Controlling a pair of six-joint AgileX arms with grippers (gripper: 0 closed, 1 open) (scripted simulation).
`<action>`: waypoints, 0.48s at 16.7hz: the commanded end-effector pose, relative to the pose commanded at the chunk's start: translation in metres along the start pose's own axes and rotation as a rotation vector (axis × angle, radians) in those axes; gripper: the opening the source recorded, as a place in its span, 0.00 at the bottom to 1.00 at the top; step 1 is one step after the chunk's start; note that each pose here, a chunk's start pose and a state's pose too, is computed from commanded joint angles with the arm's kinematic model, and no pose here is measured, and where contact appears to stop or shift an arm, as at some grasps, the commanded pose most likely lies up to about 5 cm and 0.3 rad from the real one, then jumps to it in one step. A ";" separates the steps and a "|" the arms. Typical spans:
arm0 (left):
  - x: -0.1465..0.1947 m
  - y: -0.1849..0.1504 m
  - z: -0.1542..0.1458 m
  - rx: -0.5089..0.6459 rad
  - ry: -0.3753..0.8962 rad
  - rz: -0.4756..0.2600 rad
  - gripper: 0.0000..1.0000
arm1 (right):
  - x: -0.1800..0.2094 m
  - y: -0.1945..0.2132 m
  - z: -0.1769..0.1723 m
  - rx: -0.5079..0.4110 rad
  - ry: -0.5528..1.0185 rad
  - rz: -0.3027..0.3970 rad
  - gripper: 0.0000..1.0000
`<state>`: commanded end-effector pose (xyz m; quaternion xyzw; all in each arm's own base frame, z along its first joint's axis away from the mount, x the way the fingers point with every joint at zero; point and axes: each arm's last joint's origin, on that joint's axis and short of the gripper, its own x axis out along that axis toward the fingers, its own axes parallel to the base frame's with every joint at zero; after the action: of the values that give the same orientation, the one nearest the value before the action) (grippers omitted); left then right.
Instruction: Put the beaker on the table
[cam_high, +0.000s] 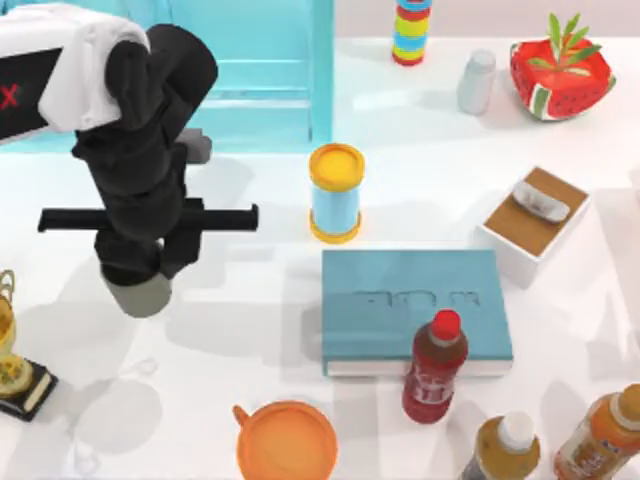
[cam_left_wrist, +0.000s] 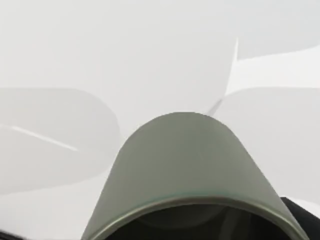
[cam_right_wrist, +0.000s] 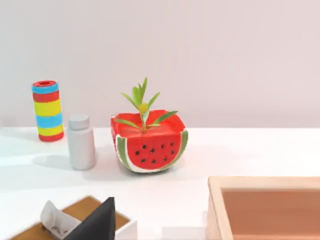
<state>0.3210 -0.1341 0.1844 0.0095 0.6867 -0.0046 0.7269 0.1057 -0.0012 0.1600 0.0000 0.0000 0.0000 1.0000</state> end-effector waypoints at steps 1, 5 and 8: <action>0.000 0.000 0.000 0.000 0.000 0.000 0.00 | 0.000 0.000 0.000 0.000 0.000 0.000 1.00; 0.000 0.000 0.000 0.000 0.000 0.000 0.30 | 0.000 0.000 0.000 0.000 0.000 0.000 1.00; 0.000 0.000 0.000 0.000 0.000 0.000 0.53 | 0.000 0.000 0.000 0.000 0.000 0.000 1.00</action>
<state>0.3210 -0.1341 0.1844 0.0095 0.6867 -0.0046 0.7269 0.1057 -0.0012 0.1600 0.0000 0.0000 0.0000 1.0000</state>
